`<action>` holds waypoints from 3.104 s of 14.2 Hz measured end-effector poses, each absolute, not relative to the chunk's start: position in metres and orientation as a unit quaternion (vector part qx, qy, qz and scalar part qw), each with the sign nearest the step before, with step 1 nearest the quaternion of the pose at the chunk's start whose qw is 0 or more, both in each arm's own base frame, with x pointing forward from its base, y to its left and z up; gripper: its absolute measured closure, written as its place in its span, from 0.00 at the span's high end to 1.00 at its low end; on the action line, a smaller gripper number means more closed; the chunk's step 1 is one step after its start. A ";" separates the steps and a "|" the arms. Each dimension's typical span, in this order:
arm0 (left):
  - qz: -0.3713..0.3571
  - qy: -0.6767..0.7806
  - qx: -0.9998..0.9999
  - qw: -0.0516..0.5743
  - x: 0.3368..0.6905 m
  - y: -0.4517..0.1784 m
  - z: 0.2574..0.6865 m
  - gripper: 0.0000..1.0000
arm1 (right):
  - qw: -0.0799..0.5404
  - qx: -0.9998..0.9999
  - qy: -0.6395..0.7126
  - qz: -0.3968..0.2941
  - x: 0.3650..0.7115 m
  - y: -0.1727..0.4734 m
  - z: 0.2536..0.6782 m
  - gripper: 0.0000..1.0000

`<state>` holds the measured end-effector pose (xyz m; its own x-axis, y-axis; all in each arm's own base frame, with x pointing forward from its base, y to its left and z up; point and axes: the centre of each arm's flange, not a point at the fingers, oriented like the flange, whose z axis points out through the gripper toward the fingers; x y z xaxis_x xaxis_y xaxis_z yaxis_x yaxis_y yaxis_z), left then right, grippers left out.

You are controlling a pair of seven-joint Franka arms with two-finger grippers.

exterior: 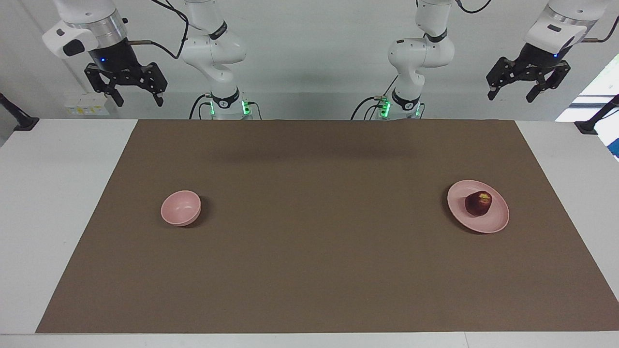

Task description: Move apple from plate to bowl

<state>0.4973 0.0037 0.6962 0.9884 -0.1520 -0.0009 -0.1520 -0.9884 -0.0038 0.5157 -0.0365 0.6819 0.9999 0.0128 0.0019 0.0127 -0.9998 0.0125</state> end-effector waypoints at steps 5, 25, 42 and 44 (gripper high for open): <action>0.000 0.078 -0.997 0.002 0.497 0.002 0.696 1.00 | 0.006 1.000 0.006 0.001 0.516 -0.037 0.682 1.00; -0.035 0.126 -0.991 0.006 0.534 0.009 0.594 1.00 | -0.024 0.999 -0.018 0.016 0.532 0.014 0.654 1.00; -0.046 0.140 -0.989 0.019 0.571 0.066 0.367 1.00 | -0.145 0.975 -0.168 0.029 0.569 0.185 0.584 1.00; -0.047 0.134 -0.990 0.011 0.569 0.064 0.362 1.00 | -0.164 0.968 -0.188 0.023 0.574 0.199 0.575 1.00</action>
